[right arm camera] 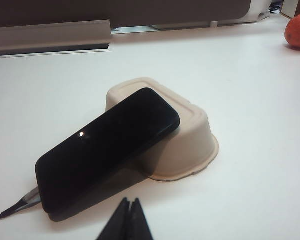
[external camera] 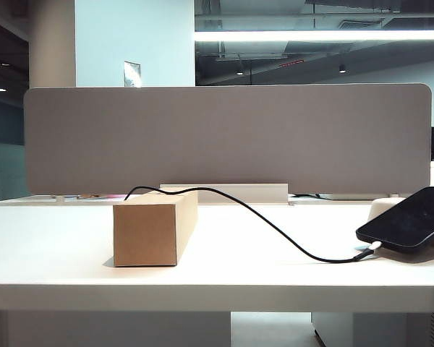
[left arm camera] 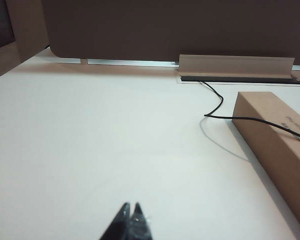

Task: Pick up the charging cable and the phone, plug the charging cable into the charging port on the phone, and finally place them back on the table.

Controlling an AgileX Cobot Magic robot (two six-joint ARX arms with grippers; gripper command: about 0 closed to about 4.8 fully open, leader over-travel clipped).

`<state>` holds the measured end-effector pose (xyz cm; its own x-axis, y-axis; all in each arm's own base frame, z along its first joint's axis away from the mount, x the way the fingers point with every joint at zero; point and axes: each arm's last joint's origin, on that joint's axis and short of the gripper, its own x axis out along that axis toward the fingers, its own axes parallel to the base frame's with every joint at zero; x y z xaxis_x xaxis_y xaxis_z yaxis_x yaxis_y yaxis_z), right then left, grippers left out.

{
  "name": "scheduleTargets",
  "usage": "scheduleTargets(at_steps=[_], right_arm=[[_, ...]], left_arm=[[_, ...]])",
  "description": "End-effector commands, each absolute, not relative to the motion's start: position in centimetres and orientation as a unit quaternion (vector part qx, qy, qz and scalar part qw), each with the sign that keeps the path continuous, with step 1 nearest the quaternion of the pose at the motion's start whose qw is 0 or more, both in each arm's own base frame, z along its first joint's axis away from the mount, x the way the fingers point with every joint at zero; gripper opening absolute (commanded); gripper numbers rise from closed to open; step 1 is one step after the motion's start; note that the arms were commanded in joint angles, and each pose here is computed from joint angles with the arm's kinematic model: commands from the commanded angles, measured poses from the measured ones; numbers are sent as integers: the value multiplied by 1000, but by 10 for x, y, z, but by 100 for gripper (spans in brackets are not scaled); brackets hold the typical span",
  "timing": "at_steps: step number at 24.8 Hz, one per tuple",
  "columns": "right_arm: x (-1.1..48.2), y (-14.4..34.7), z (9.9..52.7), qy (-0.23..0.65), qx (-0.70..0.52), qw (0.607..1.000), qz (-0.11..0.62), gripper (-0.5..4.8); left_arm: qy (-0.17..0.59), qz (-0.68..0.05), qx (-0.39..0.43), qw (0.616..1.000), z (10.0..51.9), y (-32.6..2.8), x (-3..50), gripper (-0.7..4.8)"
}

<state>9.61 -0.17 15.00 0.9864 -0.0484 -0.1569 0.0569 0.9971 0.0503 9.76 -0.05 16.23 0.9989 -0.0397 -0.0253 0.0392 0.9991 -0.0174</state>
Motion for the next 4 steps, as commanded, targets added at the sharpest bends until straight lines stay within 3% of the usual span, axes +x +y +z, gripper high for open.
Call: scheduleTargets(at_steps=[1,4], right_arm=[[97,-2,149,74,26,997,-26,-5],[97,-2,149,74,26,997,-26,-5]], left_arm=[[9,-20,-8,1000,164,-1,97,-6],[9,-20,-8,1000,164,-1,97,-6]])
